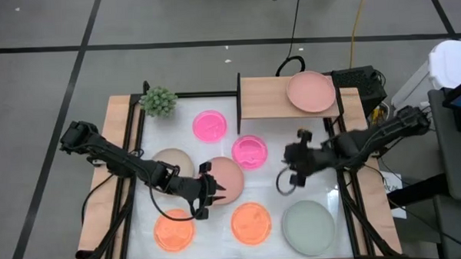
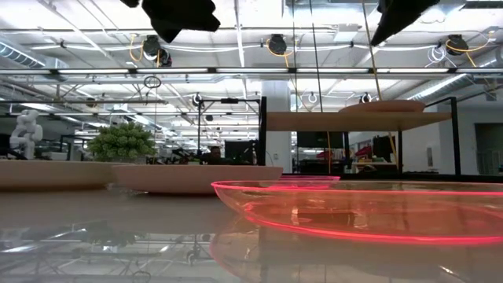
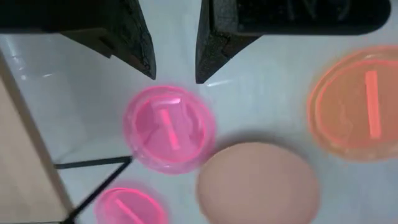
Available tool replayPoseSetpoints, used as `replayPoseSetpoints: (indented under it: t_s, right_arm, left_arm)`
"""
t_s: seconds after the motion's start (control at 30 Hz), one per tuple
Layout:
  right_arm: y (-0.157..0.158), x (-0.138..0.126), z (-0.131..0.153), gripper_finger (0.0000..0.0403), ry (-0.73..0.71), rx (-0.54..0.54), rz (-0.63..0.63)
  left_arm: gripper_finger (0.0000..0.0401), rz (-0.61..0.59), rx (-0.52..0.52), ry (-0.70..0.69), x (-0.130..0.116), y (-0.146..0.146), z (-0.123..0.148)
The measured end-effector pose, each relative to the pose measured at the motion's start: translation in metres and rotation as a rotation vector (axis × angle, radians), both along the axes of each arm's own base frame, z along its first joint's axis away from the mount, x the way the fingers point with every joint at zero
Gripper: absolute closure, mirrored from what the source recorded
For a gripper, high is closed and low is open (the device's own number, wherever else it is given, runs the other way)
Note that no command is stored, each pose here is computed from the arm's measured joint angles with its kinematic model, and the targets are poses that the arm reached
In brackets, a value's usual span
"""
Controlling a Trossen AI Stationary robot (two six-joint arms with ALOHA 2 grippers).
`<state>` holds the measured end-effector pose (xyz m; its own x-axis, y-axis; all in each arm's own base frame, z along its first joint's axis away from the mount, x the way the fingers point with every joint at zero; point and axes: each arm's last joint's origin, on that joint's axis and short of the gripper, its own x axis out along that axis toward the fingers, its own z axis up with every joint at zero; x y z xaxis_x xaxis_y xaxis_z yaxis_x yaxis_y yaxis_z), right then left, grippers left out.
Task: Place and stack plates onto a shelf
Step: Put the left orange plate on the shelf
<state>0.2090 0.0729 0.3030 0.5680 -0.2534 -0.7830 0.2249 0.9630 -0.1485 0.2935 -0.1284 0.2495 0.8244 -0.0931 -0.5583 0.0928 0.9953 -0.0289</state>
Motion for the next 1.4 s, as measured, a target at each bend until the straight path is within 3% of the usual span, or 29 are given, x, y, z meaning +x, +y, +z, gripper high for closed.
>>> replayPoseSetpoints:
  t_s: [0.27,0.67,0.87,1.17,1.4]
  right_arm:
    - [0.047,0.012,-0.028,0.0305,0.068,-0.02,0.121]
    - [0.079,0.027,-0.052,0.0305,0.068,-0.02,0.199]
    - [0.088,0.03,-0.059,0.0305,0.093,0.051,0.247]
    - [0.091,0.03,-0.058,0.0305,0.092,0.062,0.282]
    - [0.092,0.029,-0.058,0.0305,0.088,0.063,0.289]
  left_arm:
    - [0.0276,-0.053,0.019,0.054,-0.015,-0.022,-0.005]
    - [0.0276,0.001,0.005,0.18,-0.033,-0.034,-0.015]
    - [0.0276,0.098,-0.01,0.306,-0.046,-0.033,-0.024]
    - [0.0276,-0.026,-0.036,0.398,-0.071,-0.062,-0.029]
    - [0.0277,0.135,-0.097,0.556,-0.101,-0.071,-0.039]
